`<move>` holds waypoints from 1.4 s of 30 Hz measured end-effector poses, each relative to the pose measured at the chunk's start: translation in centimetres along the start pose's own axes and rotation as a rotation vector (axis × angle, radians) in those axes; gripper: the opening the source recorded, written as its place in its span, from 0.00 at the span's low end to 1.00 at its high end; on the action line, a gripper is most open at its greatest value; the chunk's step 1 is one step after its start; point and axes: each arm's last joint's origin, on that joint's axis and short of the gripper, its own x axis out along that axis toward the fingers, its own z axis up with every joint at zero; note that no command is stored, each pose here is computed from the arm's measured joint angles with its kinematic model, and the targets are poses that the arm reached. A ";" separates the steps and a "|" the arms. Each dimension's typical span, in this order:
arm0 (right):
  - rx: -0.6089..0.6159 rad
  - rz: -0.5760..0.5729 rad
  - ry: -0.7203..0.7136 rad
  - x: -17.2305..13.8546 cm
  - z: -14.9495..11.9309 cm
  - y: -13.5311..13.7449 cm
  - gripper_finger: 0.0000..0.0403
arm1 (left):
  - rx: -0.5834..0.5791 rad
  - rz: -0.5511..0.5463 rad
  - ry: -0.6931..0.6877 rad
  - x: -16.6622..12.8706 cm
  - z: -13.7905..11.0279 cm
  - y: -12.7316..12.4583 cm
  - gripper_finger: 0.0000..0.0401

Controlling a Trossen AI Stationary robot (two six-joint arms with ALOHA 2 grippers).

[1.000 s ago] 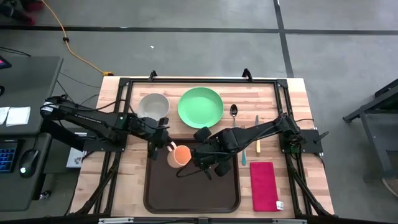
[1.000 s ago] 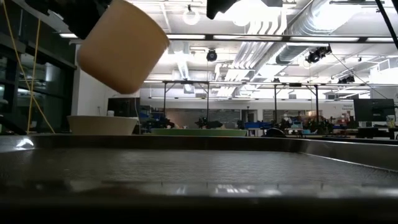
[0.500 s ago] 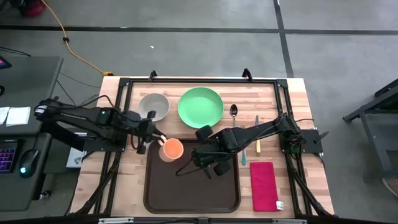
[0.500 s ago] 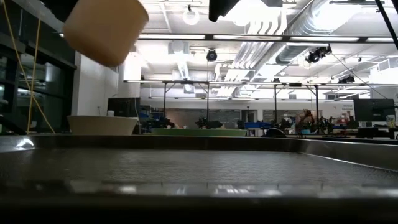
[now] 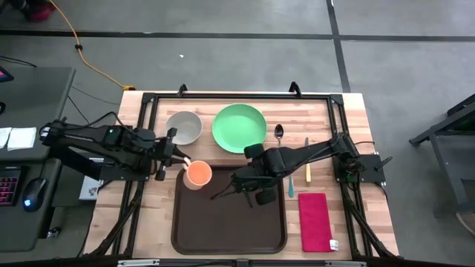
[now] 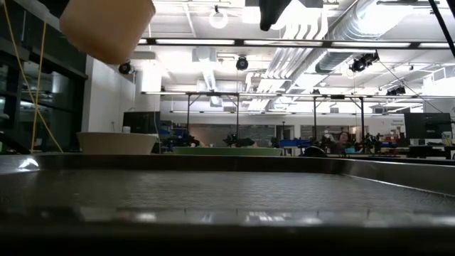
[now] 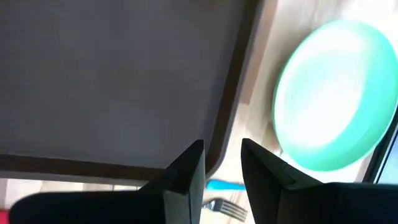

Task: Set up tray
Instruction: Put the orange cup on the brown serving tray

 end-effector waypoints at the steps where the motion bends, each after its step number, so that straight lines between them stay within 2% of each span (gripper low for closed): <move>1: 0.019 -0.001 0.003 -0.2 -0.2 -0.1 0.21 | 0.000 0.000 -0.002 -0.2 0.0 0.0 0.18; 7: 0.117 -0.009 -0.018 -1.5 -0.9 -1.0 0.21 | 0.015 0.004 -0.024 -1.2 -0.3 0.1 0.18; 14: 0.251 -0.084 -0.084 -3.7 -2.0 -2.0 0.21 | 0.017 0.008 -0.048 -2.2 -0.6 0.1 0.18; 18: 0.309 -0.123 -0.131 -5.2 -2.9 -2.5 0.21 | 0.010 0.009 -0.063 -1.9 -2.0 0.0 0.18; 23: 0.353 -0.144 -0.185 -6.8 -3.8 -3.0 0.21 | -0.027 0.003 -0.096 -1.7 -3.6 -0.2 0.18; 36: 0.378 -0.248 -0.235 -8.0 -4.6 -3.7 0.21 | -0.036 0.012 -0.142 -1.5 -4.8 -0.3 0.18; 42: 0.488 -0.297 -0.251 -8.1 -4.7 -3.8 0.21 | -0.043 0.012 -0.135 -0.4 -5.8 -0.4 0.18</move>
